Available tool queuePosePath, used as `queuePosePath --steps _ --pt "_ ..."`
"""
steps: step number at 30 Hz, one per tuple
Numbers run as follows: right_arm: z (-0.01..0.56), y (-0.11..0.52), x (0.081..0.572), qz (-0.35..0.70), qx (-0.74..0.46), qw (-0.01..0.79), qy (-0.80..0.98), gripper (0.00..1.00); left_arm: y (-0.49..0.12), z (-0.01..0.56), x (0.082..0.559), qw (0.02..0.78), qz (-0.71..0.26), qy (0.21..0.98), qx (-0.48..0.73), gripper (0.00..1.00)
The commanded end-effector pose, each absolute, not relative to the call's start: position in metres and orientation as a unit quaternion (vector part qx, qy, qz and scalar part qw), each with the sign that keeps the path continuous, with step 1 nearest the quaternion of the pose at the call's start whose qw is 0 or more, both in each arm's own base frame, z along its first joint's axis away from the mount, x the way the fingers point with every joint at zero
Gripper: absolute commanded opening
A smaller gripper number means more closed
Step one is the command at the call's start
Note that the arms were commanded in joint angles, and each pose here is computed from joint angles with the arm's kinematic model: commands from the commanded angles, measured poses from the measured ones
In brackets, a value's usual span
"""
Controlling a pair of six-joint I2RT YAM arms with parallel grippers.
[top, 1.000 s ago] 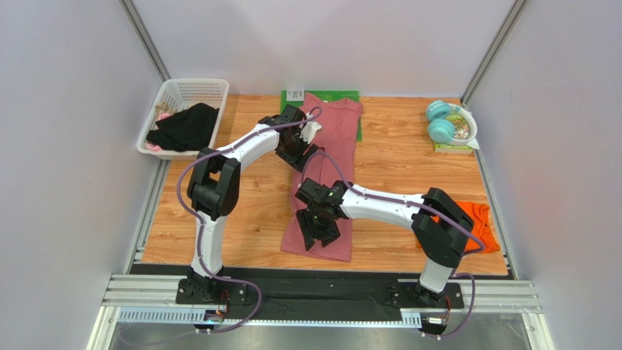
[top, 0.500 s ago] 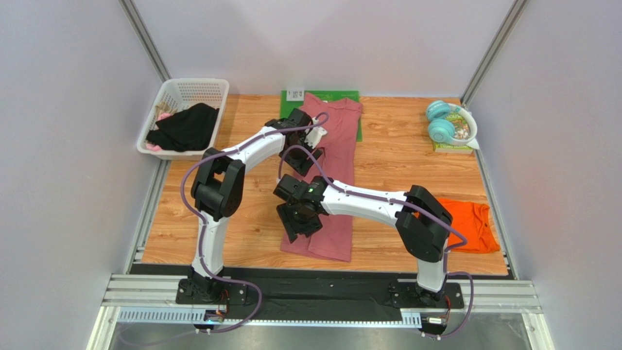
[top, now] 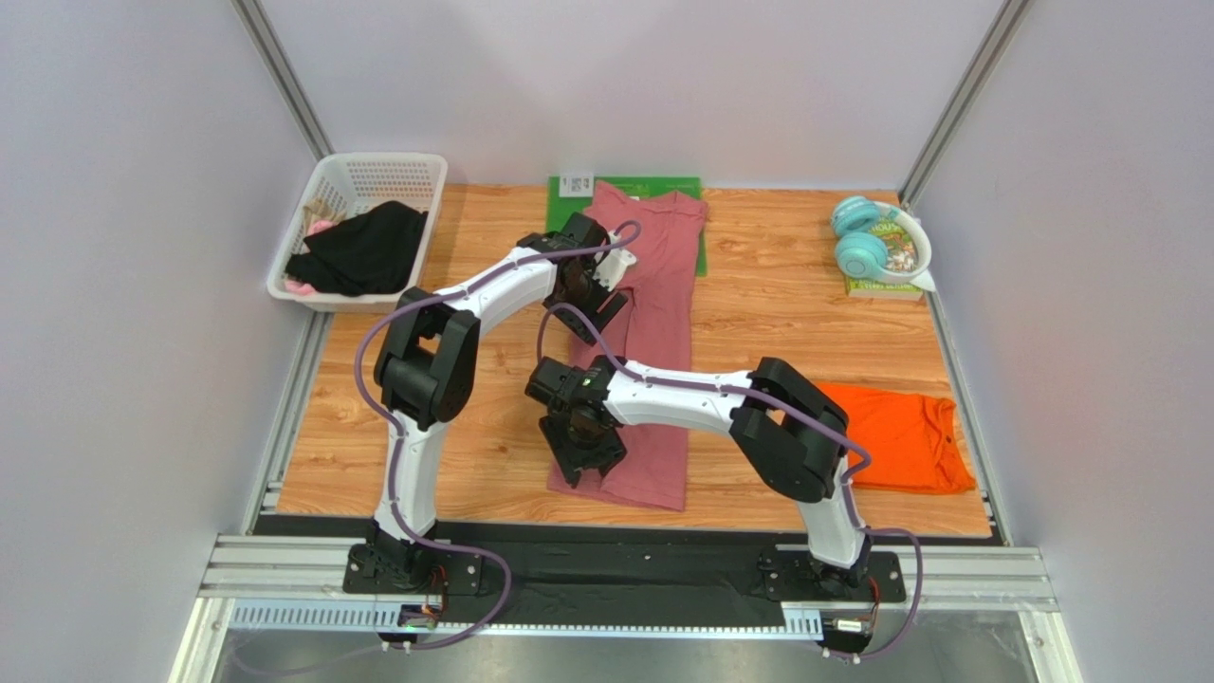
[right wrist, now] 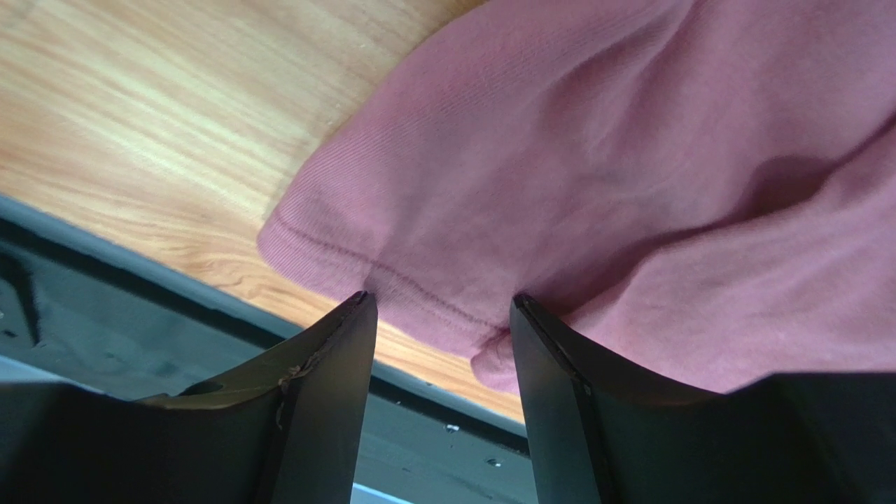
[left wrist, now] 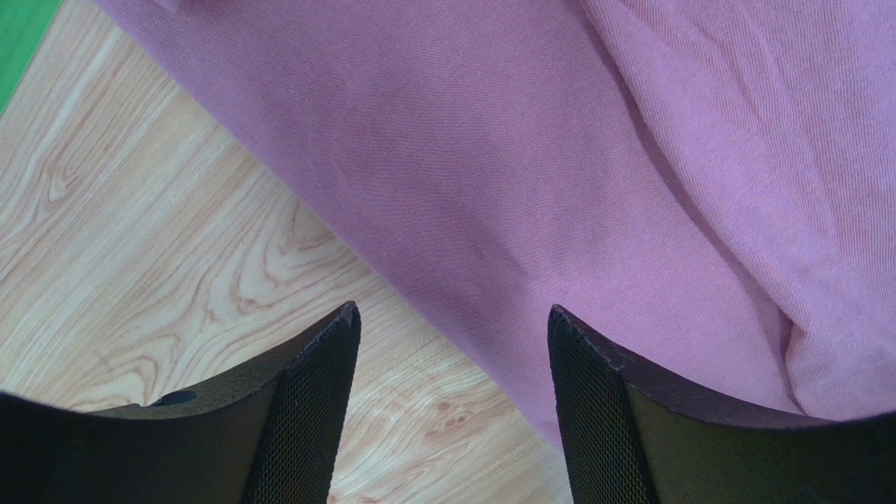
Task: Fold and stack the t-shirts
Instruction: Rotate the tshirt 90 degrees, then grab the bottom of the folded rectangular tshirt with both arms
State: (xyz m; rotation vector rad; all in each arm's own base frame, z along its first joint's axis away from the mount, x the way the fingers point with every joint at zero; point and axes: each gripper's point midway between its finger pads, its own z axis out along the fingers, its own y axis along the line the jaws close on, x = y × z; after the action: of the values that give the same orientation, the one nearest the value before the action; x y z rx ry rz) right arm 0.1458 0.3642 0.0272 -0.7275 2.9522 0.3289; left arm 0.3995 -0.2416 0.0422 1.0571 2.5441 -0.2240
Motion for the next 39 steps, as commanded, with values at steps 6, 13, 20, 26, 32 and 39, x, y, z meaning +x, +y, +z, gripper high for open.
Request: queuePosePath --steps 6,13,20,26,32,39 --pt "0.018 0.380 0.147 0.116 -0.254 0.046 0.959 0.55 -0.239 0.042 0.396 0.184 -0.077 0.899 0.391 0.72" --pt "0.017 0.370 0.114 0.116 -0.273 0.007 0.955 0.55 -0.240 0.043 0.399 0.188 -0.075 0.898 0.390 0.73" --pt "0.022 0.344 0.086 0.110 -0.283 -0.016 0.953 0.55 -0.242 0.041 0.403 0.188 -0.075 0.900 0.387 0.72" --pt "0.044 0.353 0.101 0.110 -0.300 0.018 0.948 0.57 -0.243 0.044 0.404 0.191 -0.075 0.900 0.385 0.73" --pt "0.093 0.380 0.121 0.141 -0.311 0.063 0.938 0.61 -0.240 0.051 0.407 0.197 -0.066 0.899 0.386 0.73" --pt "0.167 0.352 0.150 0.202 -0.249 0.118 0.940 0.64 -0.229 0.101 0.421 0.247 -0.065 0.897 0.360 0.73"
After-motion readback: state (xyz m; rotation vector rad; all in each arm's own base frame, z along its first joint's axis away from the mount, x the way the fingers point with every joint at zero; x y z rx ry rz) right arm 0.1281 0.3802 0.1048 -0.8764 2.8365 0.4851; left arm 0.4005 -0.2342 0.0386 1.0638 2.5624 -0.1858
